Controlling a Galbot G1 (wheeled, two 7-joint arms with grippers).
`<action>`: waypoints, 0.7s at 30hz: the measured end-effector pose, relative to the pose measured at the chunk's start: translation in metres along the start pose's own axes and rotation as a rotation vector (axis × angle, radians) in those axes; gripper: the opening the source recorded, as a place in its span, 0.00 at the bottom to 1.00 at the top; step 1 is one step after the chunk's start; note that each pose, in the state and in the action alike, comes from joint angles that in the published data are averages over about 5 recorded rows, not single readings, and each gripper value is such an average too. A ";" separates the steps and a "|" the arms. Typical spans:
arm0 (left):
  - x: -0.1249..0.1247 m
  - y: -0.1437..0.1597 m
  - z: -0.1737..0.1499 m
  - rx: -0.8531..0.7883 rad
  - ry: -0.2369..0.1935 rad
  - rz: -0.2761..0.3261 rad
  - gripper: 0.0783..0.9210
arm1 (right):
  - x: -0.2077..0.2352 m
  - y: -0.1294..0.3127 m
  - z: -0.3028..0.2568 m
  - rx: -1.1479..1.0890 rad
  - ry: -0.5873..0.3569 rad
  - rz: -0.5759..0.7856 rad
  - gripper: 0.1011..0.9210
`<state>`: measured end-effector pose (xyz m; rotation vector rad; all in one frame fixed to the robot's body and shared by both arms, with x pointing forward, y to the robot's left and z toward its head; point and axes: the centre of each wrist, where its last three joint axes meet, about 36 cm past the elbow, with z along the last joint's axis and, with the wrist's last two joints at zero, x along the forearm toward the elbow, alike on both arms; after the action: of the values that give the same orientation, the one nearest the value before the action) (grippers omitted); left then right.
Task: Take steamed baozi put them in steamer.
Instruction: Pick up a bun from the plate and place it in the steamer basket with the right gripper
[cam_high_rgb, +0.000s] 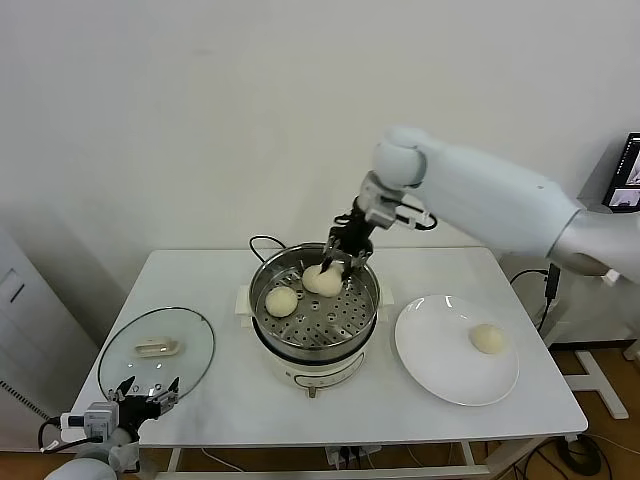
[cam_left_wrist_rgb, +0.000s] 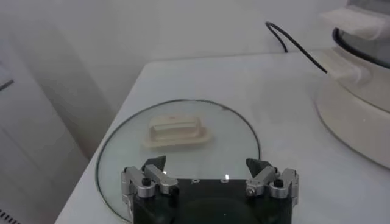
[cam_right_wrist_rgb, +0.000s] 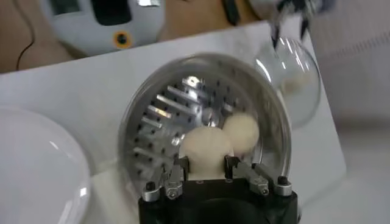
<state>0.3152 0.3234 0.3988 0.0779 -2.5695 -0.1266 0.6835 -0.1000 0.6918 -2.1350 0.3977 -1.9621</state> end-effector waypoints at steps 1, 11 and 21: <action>0.000 0.000 0.000 0.000 0.000 0.000 0.88 | -0.005 -0.004 -0.002 0.020 -0.004 -0.009 0.36; 0.001 0.001 0.003 0.000 0.000 -0.002 0.88 | -0.050 -0.023 -0.016 0.140 -0.028 -0.098 0.36; 0.001 0.002 0.005 0.002 0.002 -0.005 0.88 | -0.084 -0.021 -0.025 0.175 -0.034 -0.148 0.37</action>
<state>0.3121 0.3259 0.3952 0.0845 -2.5674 -0.1261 0.6532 -0.0517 0.6226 -2.1366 0.0601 -1.9534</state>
